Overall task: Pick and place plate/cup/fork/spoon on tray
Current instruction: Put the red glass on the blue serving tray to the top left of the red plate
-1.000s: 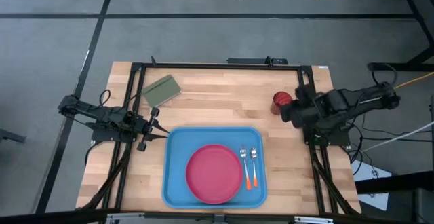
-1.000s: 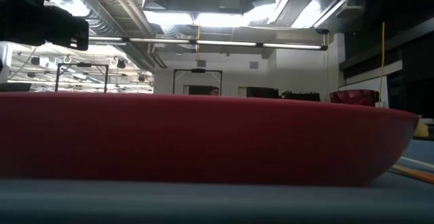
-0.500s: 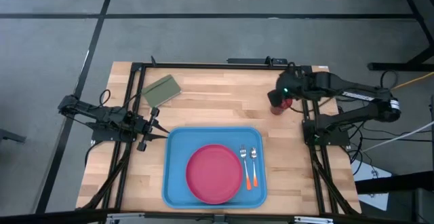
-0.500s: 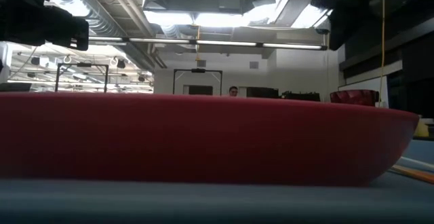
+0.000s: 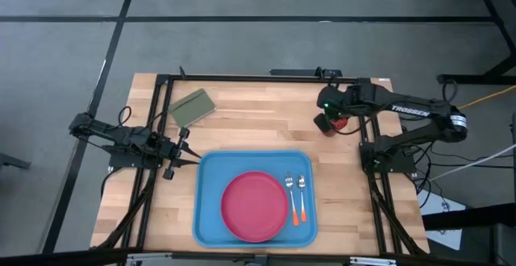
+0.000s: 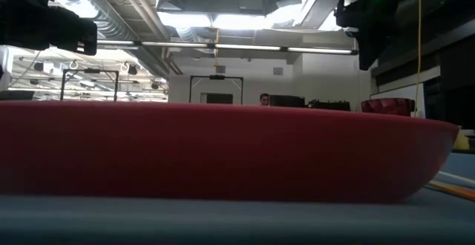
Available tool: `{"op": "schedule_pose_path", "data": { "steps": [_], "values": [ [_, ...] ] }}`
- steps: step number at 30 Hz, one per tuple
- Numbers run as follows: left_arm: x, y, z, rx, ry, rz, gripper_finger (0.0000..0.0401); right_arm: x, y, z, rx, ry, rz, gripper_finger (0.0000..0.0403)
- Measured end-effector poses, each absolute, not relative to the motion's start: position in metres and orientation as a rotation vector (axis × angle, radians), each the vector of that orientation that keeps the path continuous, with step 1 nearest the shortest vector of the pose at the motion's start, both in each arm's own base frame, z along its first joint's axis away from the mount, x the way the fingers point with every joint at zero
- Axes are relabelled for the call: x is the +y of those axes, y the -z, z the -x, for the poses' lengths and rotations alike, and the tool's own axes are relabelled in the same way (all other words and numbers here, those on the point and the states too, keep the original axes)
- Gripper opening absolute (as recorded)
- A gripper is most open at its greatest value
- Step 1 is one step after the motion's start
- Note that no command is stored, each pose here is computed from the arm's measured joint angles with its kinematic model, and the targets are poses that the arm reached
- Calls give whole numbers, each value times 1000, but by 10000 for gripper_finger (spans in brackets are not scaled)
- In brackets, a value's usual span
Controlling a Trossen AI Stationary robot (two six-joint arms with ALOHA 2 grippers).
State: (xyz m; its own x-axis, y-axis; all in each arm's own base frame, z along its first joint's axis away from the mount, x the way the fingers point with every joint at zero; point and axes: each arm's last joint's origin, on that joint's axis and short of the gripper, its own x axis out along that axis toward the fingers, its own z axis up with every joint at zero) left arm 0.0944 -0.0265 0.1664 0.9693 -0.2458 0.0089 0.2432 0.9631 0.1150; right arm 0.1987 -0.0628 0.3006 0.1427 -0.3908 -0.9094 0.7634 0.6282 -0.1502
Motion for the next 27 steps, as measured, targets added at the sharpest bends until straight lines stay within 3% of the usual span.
{"op": "schedule_pose_path", "data": {
  "steps": [9,20,27],
  "values": [
    [-26,-166,-94,-23,247,-113,83,-62,-290,-198,1283,900,-407,49],
    [-26,-166,-94,-23,247,-113,83,-65,-272,-213,1359,940,-461,108],
    [-26,-166,-94,-23,247,-114,83,-66,-257,-225,1449,874,-510,114]
  ]
}}
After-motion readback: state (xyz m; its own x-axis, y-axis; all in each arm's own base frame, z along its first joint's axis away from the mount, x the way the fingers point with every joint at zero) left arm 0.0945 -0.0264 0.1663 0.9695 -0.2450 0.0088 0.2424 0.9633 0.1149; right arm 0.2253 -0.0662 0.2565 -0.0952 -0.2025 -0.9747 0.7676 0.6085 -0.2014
